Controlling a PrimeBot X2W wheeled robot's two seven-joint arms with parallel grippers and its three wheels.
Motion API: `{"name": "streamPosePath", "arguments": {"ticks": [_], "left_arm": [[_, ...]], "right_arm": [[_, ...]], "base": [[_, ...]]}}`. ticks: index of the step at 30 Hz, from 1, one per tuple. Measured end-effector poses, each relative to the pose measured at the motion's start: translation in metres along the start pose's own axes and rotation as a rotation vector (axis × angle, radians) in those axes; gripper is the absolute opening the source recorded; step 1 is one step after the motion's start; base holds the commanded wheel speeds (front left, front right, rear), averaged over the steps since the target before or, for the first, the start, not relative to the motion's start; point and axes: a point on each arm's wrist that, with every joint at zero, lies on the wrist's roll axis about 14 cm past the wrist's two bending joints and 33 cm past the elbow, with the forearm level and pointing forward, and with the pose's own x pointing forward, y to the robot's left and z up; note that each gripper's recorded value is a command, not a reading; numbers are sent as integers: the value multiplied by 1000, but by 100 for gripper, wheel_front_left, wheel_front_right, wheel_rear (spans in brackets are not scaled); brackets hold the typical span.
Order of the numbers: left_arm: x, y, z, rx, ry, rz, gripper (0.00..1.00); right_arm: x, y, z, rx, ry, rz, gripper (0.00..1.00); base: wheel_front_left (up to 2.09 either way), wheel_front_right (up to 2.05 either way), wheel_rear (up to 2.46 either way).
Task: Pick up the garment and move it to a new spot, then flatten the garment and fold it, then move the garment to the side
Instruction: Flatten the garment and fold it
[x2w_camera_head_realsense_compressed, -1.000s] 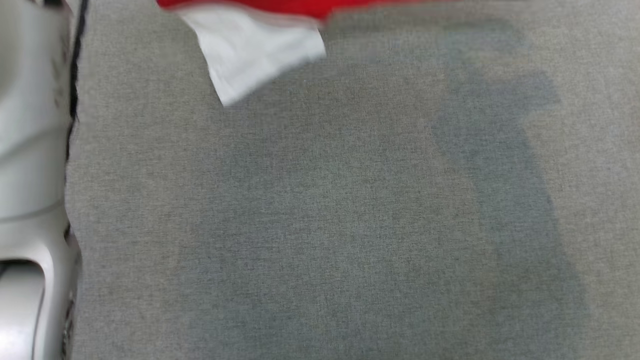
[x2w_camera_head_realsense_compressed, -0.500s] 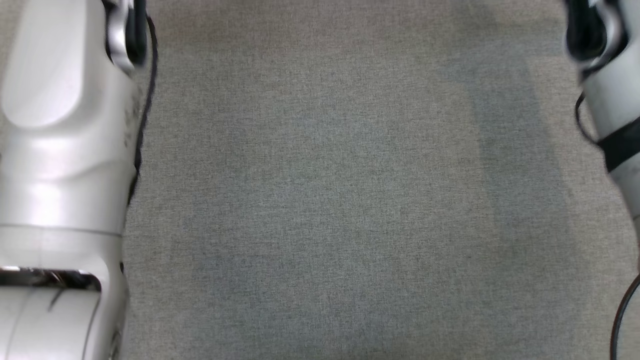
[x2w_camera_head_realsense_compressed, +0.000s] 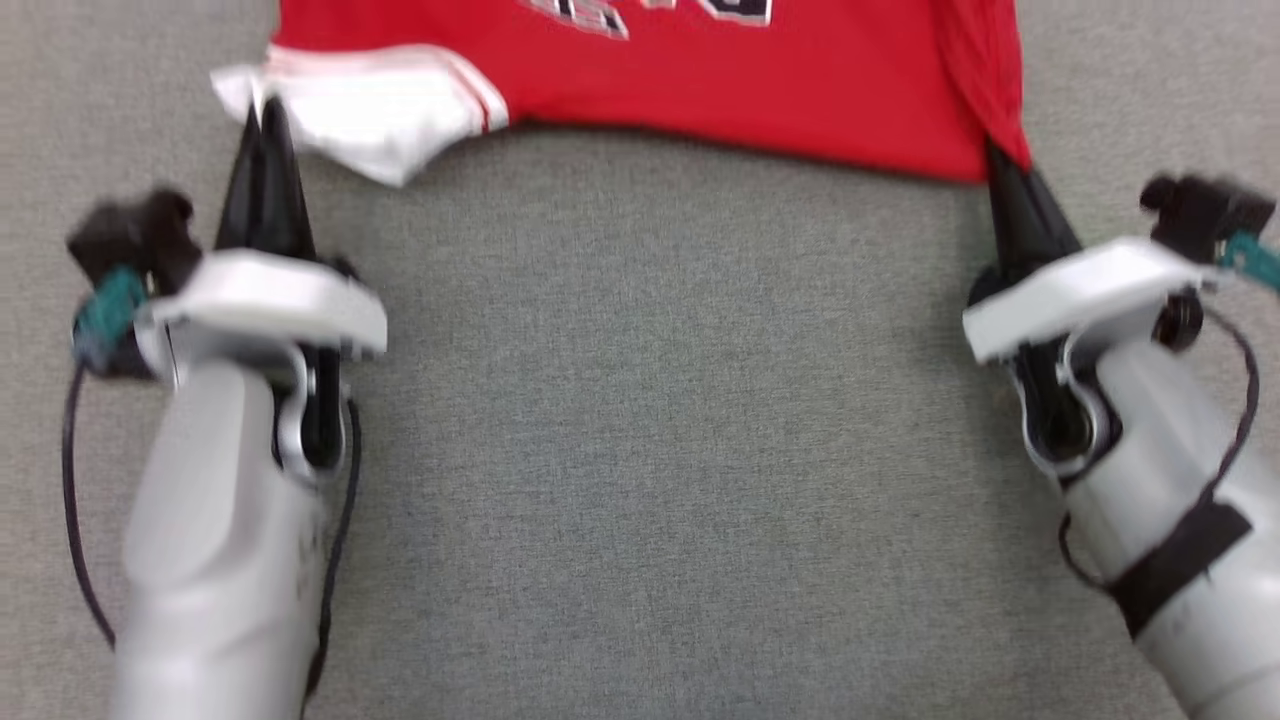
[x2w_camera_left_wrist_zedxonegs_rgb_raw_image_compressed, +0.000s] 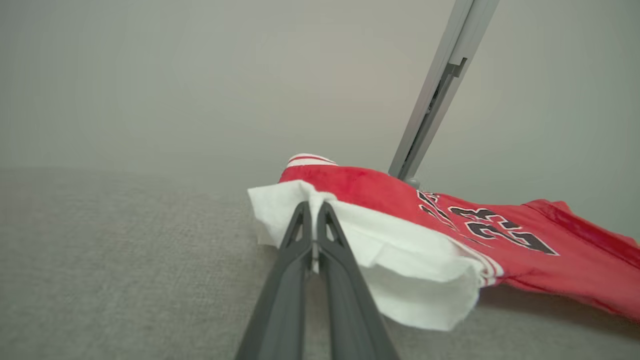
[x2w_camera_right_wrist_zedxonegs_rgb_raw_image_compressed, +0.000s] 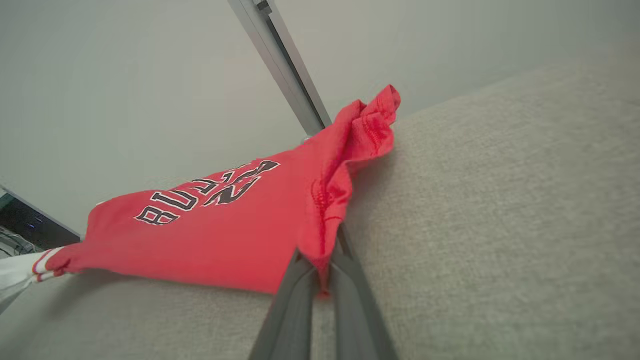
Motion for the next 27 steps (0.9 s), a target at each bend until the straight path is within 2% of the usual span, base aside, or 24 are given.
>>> {"name": "streamPosePath", "arguments": {"ticks": [7, 18, 27], "left_arm": [[-86, 21, -24, 13, 60, 50, 0], [-194, 14, -30, 31, 119, 56, 0], [-243, 3, -4, 47, 158, 65, 0]], "right_arm": [[-67, 3, -21, 49, 9, -13, 0], [-158, -6, -56, 43, 75, -56, 0], [-195, -12, -64, 20, 130, -76, 0]], "base": [[0, 0, 0], [0, 0, 0], [0, 0, 0]]}}
